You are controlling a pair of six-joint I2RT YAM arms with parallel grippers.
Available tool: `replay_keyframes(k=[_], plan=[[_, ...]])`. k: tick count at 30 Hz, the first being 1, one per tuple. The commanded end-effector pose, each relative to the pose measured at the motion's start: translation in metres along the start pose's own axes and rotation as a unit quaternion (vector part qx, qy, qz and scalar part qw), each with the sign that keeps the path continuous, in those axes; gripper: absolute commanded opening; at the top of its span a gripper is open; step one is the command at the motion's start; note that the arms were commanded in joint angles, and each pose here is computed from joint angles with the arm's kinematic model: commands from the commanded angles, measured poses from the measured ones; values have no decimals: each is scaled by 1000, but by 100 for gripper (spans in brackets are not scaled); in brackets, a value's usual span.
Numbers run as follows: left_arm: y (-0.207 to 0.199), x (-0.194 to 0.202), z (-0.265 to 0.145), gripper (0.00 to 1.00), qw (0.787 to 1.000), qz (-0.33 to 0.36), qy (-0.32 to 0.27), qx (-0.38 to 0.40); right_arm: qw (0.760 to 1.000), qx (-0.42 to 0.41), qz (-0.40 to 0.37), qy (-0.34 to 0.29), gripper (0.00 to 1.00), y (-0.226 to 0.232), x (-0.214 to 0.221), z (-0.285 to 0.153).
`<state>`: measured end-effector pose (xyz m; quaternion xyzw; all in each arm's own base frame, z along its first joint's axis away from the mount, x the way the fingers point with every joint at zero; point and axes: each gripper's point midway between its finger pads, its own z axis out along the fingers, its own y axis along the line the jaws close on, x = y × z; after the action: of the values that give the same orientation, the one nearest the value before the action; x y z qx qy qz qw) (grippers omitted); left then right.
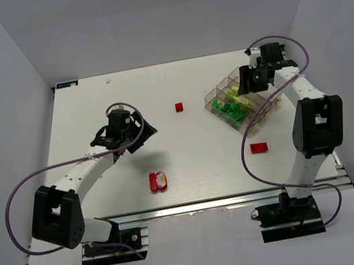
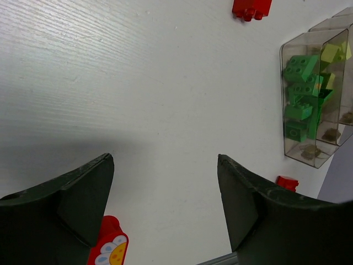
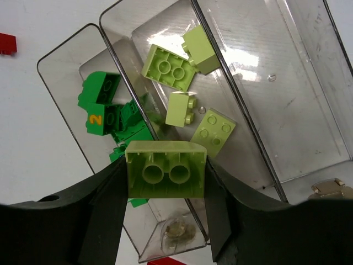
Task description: Sort the legos into containers by color
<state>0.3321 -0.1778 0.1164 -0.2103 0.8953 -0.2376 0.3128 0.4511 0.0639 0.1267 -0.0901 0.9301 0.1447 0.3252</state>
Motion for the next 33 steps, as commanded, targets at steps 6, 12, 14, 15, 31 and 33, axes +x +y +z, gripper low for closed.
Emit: replay_keyframes(k=[6,12,14,15,31,33], plan=[[-27,-19,3,85,999,16,-9,33,998,20,64,-12,39,-27,0,7],[-37,-27,13,85,999,22,-7,33,997,18,73,-3,62,-36,1,17],[-41,-29,18,85,999,19,-4,32,997,11,72,-2,70,-34,1,19],[-45,-33,23,85,999,18,-2,33,998,7,69,-3,73,-33,0,18],[-85,-48,126,85,993,59,81,-65,944,-240,-200,-104,89,63,-14,-64],[-93,-53,141,85,990,97,74,-76,942,-249,-200,-105,81,67,-8,-68]])
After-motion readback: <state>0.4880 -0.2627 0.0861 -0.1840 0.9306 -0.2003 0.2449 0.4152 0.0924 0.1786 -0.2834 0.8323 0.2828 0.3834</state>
